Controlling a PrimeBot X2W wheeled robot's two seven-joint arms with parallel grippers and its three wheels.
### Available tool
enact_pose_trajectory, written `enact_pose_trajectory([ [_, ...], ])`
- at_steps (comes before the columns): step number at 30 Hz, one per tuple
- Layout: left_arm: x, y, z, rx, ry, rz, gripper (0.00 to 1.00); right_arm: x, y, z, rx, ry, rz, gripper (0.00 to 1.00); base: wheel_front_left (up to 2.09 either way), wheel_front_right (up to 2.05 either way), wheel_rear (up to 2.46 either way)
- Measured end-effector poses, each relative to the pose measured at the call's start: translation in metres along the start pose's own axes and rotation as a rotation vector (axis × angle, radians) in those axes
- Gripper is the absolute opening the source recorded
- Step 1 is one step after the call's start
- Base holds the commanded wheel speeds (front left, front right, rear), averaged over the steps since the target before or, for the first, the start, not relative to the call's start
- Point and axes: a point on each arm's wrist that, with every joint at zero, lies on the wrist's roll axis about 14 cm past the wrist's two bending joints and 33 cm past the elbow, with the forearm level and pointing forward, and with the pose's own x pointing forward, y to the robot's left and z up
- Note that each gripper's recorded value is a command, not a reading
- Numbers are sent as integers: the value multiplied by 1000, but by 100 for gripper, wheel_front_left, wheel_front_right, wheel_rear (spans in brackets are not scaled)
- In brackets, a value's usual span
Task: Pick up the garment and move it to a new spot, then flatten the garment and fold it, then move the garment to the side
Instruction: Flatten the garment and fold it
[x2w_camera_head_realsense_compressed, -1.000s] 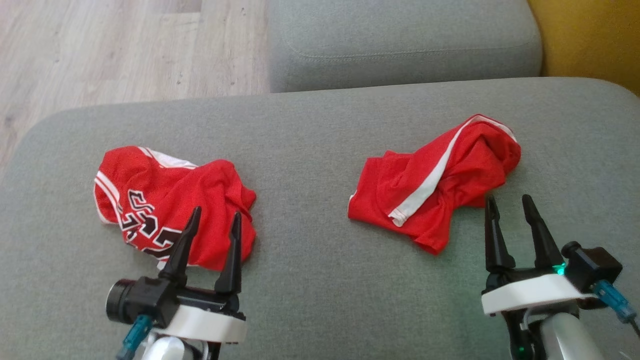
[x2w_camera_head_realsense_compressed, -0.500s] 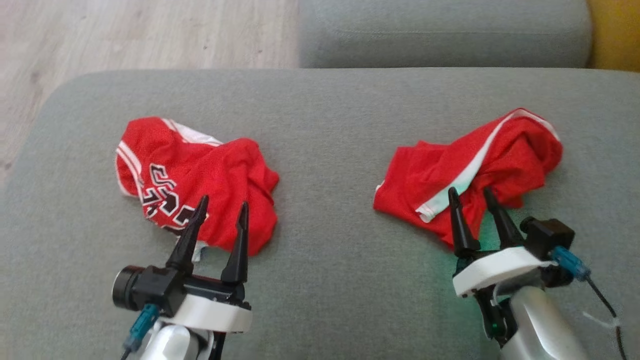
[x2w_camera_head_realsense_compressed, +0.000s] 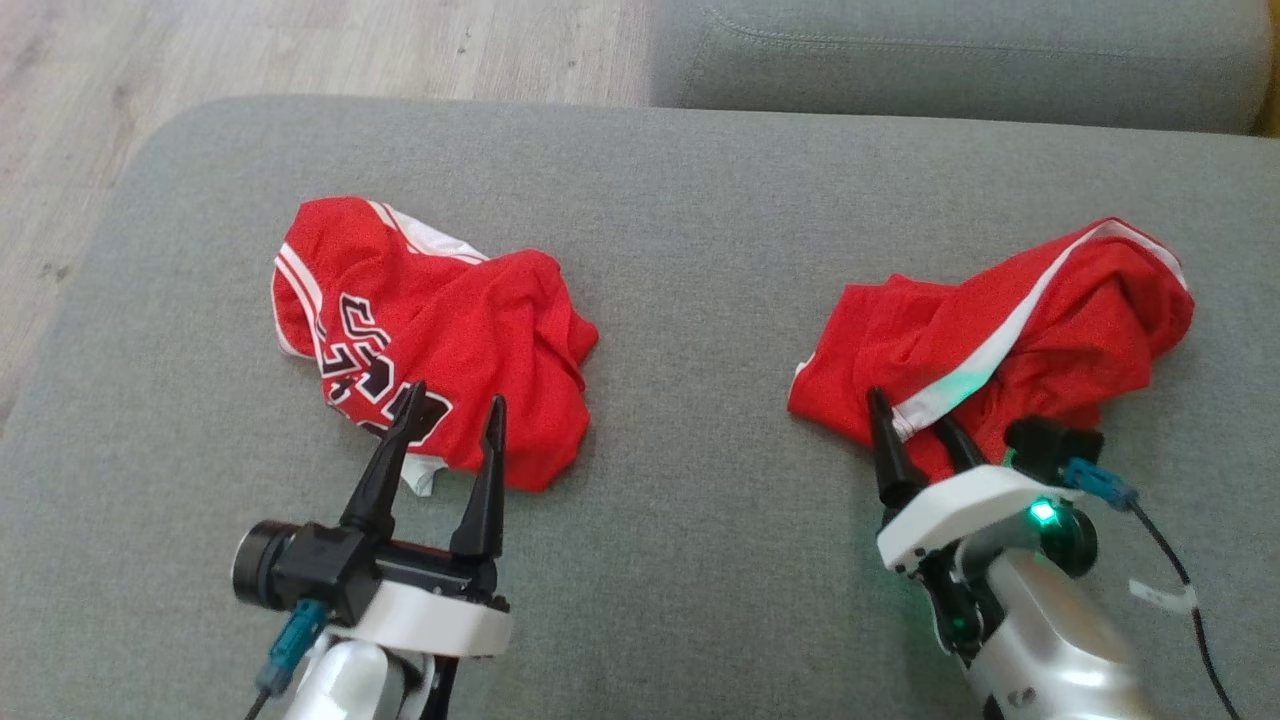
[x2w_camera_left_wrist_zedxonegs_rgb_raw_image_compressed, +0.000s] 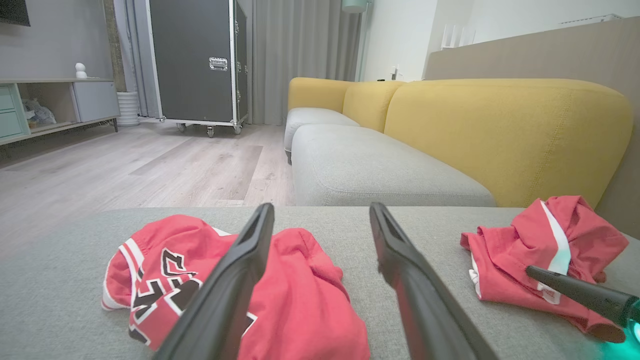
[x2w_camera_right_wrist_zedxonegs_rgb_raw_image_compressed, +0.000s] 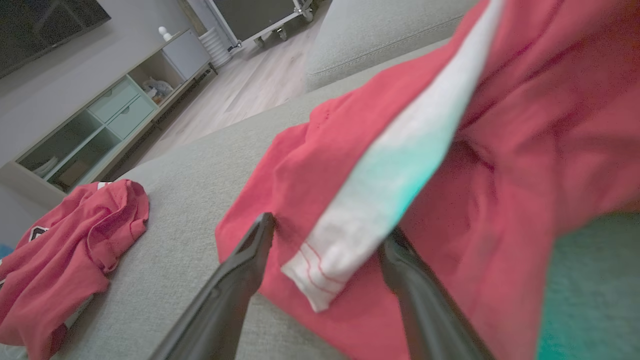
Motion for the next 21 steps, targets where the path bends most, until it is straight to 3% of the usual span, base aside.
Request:
enact_pose_trajectory([
  [1, 0, 0, 0, -3, 0, 2, 100, 2, 2, 0, -4, 5, 8, 44, 0, 0, 0],
  [2, 1, 0, -1, -7, 1, 4, 100, 4, 5, 0, -10, 10, 15, 0, 0, 0, 0],
  [8, 6, -2, 0, -9, -5, 3, 100, 8, 9, 27, -24, -64, 33, 0, 0, 0, 0],
  [21, 4, -19, 23, -44, -80, -30, 100, -22, 52, 154, -114, -457, 144, 0, 0, 0, 0],
])
